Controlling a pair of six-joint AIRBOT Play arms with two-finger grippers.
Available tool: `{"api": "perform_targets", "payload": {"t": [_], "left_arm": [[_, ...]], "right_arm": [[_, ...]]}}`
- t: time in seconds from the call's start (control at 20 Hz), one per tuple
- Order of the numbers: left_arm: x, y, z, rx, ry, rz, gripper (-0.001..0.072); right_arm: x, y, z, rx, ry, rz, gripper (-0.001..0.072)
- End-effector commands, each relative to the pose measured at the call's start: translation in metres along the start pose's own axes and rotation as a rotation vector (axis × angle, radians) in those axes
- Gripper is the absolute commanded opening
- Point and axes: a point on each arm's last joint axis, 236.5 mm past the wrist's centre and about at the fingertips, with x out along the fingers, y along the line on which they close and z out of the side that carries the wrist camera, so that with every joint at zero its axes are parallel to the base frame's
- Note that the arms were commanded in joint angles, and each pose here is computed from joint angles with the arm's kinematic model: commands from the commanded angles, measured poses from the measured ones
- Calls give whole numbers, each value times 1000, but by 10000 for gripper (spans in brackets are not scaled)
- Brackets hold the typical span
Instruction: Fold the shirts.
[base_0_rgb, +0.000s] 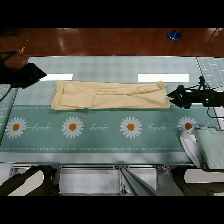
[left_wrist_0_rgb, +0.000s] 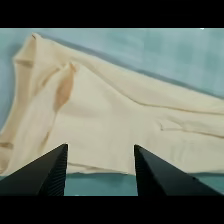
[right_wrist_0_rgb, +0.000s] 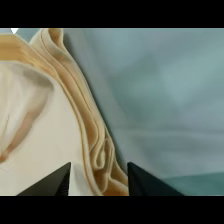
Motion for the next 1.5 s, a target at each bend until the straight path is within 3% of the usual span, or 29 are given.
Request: {"api": "perform_targets", "payload": {"t": [0.0, 0.1, 0.15, 0.25, 0.35, 0.4, 0.5, 0.55, 0.75, 1.1, 1.25, 1.45], "left_arm": [[18, -42, -31, 99, 35, -56, 508], [28, -62, -33, 138, 24, -82, 508], [32, -69, -34, 151, 18, -90, 508], [40, -79, -40, 172, 31, -104, 508], [46, -86, -47, 187, 54, -113, 502], [48, -89, -50, 193, 63, -117, 426], [54, -97, -55, 194, 73, -136, 77], [59, -106, -57, 186, 73, -161, 28], [100, -157, -94, 183, 180, -260, 28], [161, -286, -246, 276, 576, -437, 28], [166, -326, -314, 342, 683, -487, 28], [155, -357, -391, 297, 852, -536, 28]], "right_arm": [[29, 4, -11, 13, 60, 14, 418], [43, 19, -23, -16, 115, 44, 396], [49, 31, -30, -56, 142, 65, 311], [50, 59, -39, -182, 176, 115, 22], [37, 83, -40, -249, 197, 150, 19], [26, 93, -39, -267, 179, 160, 19], [-6, 98, -38, -354, 128, 88, 19], [-23, 97, -42, -398, 115, 27, 19], [-93, 103, -86, -517, -4, -84, 19], [-179, 136, -170, -532, -209, 60, 19], [-193, 150, -182, -552, -243, 119, 19], [-196, 159, -182, -551, -257, 157, 19]]}}
